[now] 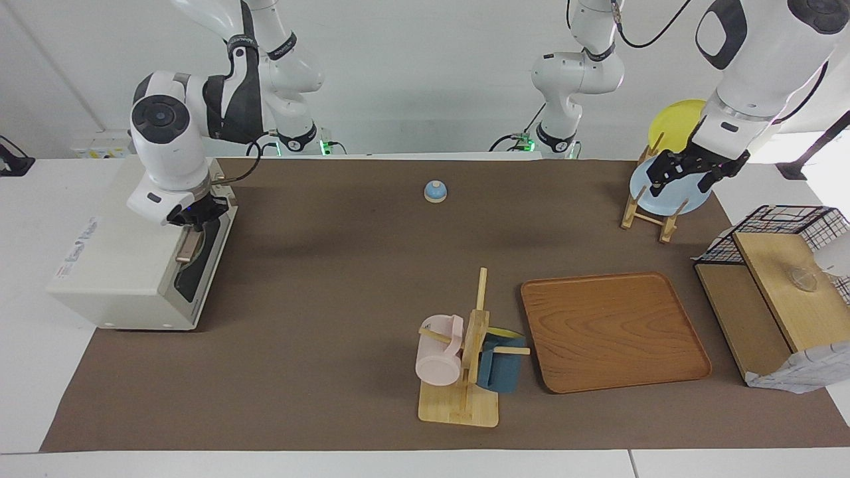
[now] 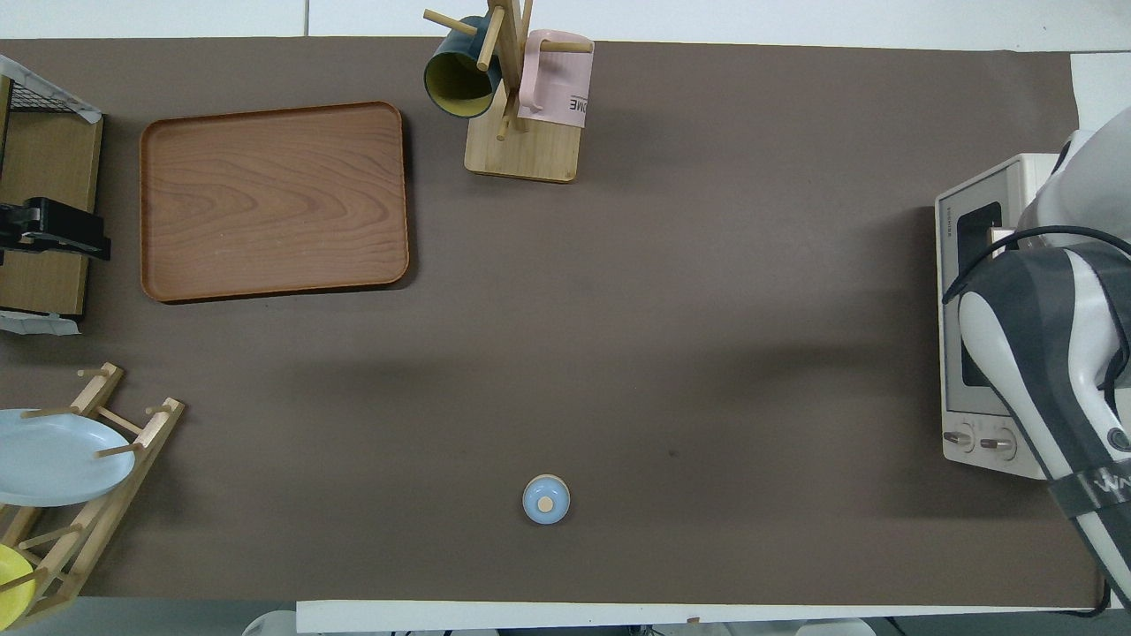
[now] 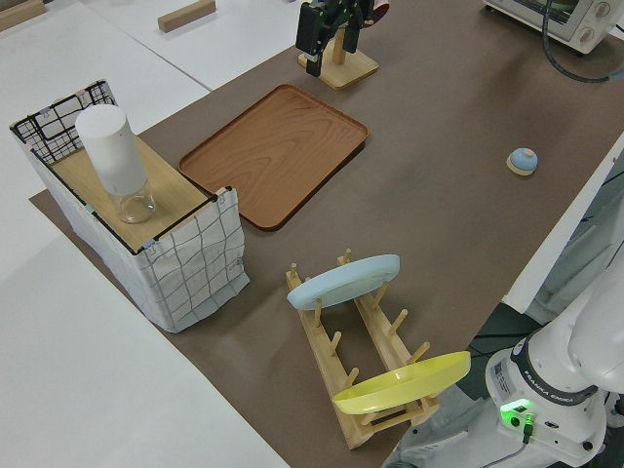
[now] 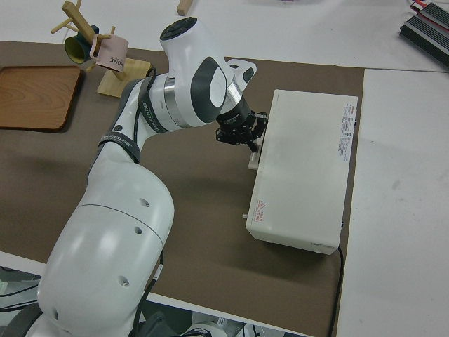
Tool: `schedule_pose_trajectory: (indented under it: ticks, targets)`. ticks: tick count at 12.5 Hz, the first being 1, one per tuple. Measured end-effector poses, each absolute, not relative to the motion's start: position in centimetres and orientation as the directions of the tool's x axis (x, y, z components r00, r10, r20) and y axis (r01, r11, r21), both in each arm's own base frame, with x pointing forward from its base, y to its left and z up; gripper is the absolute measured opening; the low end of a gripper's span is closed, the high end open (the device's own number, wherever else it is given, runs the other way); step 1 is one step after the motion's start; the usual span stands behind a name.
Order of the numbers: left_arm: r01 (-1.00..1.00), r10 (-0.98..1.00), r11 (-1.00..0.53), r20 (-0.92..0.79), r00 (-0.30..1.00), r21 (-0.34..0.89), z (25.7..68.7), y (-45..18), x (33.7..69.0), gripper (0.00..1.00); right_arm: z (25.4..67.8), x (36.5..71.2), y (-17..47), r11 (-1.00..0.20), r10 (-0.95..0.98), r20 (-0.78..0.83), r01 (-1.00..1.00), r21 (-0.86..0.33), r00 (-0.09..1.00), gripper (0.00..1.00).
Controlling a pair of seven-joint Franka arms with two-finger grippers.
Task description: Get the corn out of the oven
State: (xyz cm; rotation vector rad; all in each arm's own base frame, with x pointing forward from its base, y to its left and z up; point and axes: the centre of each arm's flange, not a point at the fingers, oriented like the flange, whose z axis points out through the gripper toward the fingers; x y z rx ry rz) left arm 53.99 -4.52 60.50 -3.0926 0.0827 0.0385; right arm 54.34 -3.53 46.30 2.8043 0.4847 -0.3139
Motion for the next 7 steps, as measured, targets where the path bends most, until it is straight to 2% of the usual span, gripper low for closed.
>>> schedule_pose_trajectory:
  ticks: [4, 7]
  targets:
    - [-0.054, -0.053, -0.997, -0.026, 0.998, -0.047, 60.5, -4.5, 54.0, 1.0, 45.0, 54.4, 0.1, -0.895, 0.324, -0.239, 0.378, 0.235, 0.915, 0.01]
    - [-0.054, -0.053, -0.997, -0.026, 0.998, -0.047, 60.5, -4.5, 54.0, 1.0, 40.9, 55.3, 5.2, -0.899, 0.341, -0.192, 0.379, 0.221, 0.921, 0.01]
